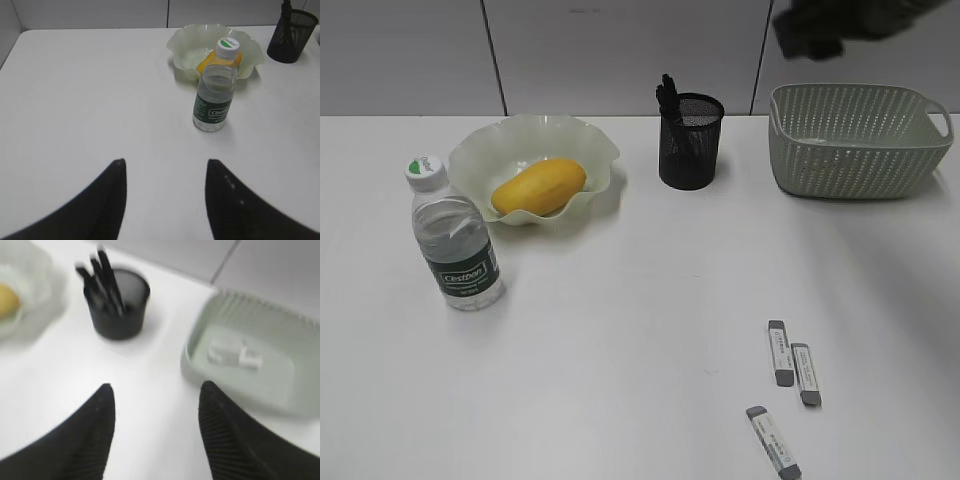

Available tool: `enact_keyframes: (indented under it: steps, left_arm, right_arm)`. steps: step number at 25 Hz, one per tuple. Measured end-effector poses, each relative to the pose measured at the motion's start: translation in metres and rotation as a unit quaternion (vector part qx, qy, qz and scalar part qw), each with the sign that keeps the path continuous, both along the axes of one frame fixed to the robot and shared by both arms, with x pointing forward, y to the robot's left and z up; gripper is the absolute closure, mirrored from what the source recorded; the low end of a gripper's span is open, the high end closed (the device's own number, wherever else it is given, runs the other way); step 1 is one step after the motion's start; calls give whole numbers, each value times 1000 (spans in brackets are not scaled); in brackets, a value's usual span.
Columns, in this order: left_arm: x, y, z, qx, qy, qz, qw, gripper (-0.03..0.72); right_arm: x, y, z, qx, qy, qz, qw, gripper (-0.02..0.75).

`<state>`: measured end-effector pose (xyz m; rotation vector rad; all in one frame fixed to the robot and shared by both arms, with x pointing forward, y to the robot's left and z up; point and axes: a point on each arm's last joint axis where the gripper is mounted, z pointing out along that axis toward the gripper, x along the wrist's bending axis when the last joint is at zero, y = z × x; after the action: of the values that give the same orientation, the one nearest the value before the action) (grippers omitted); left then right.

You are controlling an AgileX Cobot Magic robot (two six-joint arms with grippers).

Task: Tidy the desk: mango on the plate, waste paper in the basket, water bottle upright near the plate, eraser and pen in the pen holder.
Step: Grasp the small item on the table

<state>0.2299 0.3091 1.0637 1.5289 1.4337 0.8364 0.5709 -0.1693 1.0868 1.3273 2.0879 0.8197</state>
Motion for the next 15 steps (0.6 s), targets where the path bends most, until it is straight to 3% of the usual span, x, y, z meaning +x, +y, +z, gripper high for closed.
enact_keyframes:
  steps: [3,7,10,15]
  left_arm:
    - [0,0,0,0,0,0,1000,307]
    - [0,0,0,0,0,0,1000,307]
    - [0,0,0,0,0,0,1000,309]
    - [9,-3,0,15,27,-8,999,315]
  right_arm:
    - [-60,-27,-9,-45,114,-19,992,321]
    - [-151,-64,-22,-72,215,-40,973,325]
    - [-210,-86,-27,-52,203,-42,977,325]
    - [-273,-111,-32,7,65,-25,998,326]
